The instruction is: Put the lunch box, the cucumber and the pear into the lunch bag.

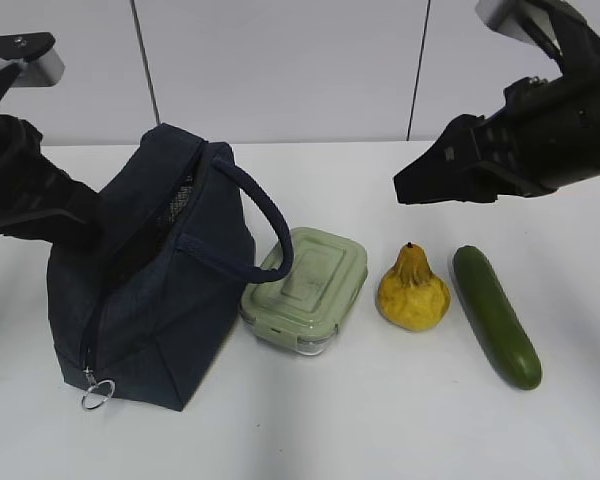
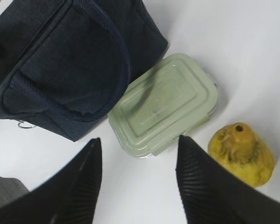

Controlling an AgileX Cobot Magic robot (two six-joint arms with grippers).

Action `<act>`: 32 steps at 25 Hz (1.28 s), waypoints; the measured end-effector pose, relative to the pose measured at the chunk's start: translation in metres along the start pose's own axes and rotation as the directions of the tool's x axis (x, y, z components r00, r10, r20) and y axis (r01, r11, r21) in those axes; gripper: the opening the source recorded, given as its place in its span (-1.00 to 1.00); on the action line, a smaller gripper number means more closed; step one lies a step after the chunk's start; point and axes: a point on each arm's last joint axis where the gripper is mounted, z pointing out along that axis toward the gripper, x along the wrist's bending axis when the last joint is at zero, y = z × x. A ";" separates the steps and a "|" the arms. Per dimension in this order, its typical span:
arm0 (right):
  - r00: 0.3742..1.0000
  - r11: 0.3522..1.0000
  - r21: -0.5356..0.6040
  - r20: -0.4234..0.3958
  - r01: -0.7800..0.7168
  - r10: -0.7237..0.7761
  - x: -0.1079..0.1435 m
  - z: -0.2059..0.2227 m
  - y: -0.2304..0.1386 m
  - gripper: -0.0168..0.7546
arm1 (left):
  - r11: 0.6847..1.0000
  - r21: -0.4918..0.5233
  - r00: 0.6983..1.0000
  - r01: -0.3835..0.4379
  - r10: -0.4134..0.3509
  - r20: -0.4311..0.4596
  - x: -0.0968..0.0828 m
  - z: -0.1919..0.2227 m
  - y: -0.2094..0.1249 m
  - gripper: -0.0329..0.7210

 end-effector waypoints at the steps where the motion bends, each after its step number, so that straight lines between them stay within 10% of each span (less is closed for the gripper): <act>1: 1.000 1.000 -0.005 0.009 0.003 -0.003 -0.001 0.000 0.000 0.10 | 1.000 -0.001 1.000 0.000 0.000 0.000 0.000 0.000 0.000 -0.92; 32: 0.900 0.864 0.412 0.425 -0.290 0.099 -0.106 0.070 -0.066 0.09 | 1.000 -0.005 1.000 -0.002 0.002 -0.004 0.000 0.000 0.000 -0.92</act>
